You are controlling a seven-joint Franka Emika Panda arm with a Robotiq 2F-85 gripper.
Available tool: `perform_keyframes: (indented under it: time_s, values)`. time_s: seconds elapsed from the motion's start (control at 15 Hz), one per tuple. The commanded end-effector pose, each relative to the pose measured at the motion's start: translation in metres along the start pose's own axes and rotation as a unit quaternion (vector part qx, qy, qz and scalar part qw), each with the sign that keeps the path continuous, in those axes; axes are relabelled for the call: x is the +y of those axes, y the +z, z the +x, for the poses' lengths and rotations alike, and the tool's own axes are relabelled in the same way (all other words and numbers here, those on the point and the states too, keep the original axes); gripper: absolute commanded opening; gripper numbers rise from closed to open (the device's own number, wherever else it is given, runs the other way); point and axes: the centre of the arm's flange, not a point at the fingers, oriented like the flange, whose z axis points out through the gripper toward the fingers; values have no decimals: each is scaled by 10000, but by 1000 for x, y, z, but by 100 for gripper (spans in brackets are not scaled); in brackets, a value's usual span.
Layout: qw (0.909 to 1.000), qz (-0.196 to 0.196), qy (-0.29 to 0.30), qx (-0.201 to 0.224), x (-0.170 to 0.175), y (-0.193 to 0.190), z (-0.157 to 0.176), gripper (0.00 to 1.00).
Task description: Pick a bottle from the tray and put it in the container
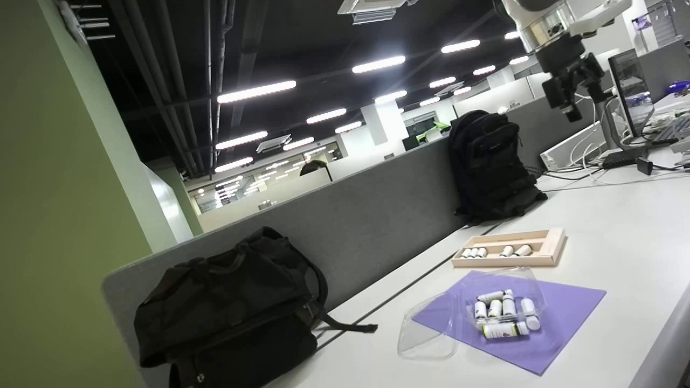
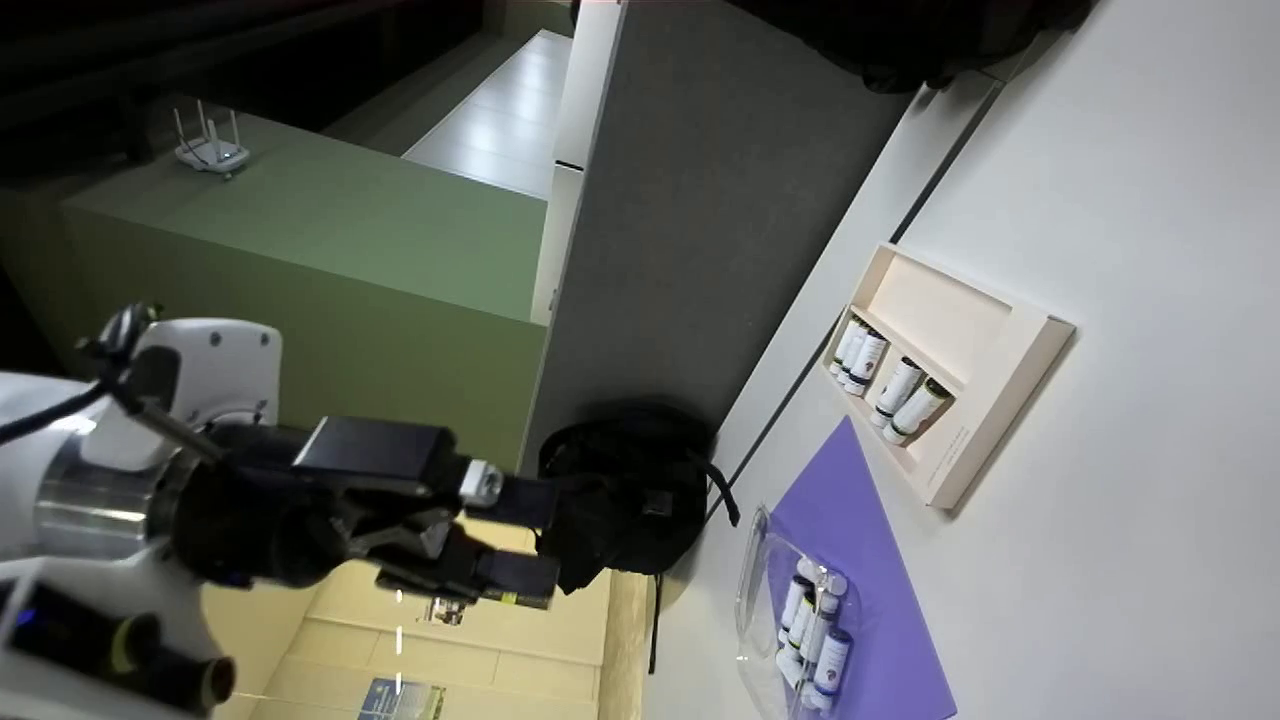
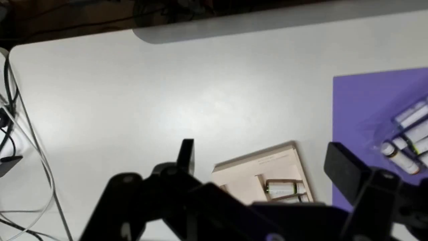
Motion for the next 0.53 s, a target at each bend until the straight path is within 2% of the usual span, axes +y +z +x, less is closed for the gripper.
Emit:
perform_keyframes:
  time_s: [0.0, 0.27, 0.47]
  values:
    - [9952, -78, 950, 219, 0, 33, 87, 100]
    - [9812, 44, 1857, 520, 15, 68, 156, 100]
    - [9652, 321, 2519, 619, 37, 92, 208, 100]
